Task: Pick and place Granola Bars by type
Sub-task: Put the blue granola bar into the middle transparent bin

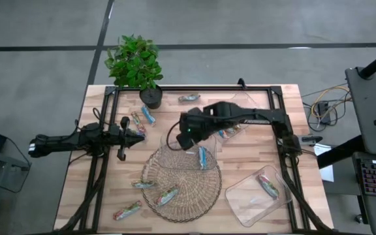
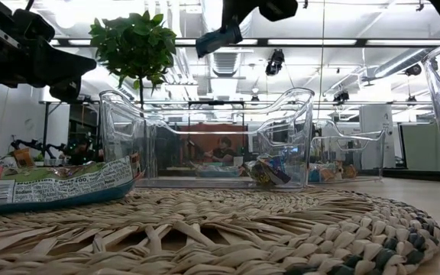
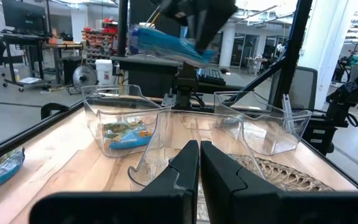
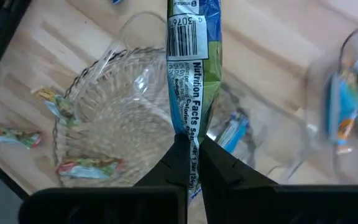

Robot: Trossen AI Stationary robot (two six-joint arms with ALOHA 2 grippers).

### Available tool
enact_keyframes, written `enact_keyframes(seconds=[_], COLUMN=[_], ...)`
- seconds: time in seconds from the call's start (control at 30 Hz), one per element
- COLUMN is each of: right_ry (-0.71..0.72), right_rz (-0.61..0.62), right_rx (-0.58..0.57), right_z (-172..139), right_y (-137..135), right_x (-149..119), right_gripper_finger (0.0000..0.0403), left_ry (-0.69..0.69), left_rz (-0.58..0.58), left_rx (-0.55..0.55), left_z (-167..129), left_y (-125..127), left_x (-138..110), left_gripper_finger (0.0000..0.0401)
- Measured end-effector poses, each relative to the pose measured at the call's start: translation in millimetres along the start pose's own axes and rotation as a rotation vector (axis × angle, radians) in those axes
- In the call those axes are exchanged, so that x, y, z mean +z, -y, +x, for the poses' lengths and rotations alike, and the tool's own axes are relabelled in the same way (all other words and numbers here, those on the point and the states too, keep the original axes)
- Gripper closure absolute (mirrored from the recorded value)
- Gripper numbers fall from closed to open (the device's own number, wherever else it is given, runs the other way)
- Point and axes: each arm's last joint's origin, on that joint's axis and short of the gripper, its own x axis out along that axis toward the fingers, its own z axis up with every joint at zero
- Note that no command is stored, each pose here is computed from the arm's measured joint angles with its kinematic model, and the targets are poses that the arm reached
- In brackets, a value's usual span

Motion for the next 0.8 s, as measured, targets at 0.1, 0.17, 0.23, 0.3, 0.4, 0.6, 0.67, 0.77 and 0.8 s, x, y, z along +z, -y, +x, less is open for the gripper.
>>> enact_keyframes(seconds=[0.1, 0.17, 0.23, 0.3, 0.4, 0.6, 0.67, 0.77, 0.8], right_ry=[0.005, 0.005, 0.001, -0.005, -0.014, -0.027, -0.049, -0.094, -0.105], right_rz=[0.067, 0.110, 0.156, 0.198, 0.258, 0.373, 0.408, 0.446, 0.459], right_rx=[-0.017, -0.021, -0.029, -0.040, -0.049, -0.053, -0.048, -0.048, -0.048], right_z=[10.9, 20.4, 30.1, 40.9, 57.4, 89.1, 100.4, 117.0, 121.9], right_y=[-6.9, -10.9, -13.4, -15.6, -18.9, -21.0, -20.9, -19.9, -19.5], right_x=[-6.9, -8.8, -10.2, -13.1, -18.7, -33.6, -39.3, -50.7, -54.4], right_gripper_finger=[0.0395, 0.0395, 0.0395, 0.0395, 0.0395, 0.0395, 0.0395, 0.0395, 0.0395], left_ry=[0.000, 0.000, 0.000, 0.000, 0.000, 0.000, 0.000, 0.000, 0.000], left_rz=[0.000, 0.000, 0.000, 0.000, 0.000, 0.000, 0.000, 0.000, 0.000], left_rx=[0.000, 0.001, 0.000, 0.000, 0.001, 0.000, 0.001, 0.001, 0.000], left_z=[0.0, 0.0, 0.0, 0.0, 0.0, 0.0, 0.0, 0.0, 0.0], left_y=[0.0, 0.0, 0.0, 0.0, 0.0, 0.0, 0.0, 0.0, 0.0], left_x=[0.0, 0.0, 0.0, 0.0, 0.0, 0.0, 0.0, 0.0, 0.0], left_gripper_finger=[0.0401, 0.0401, 0.0401, 0.0401, 0.0401, 0.0401, 0.0401, 0.0401, 0.0401])
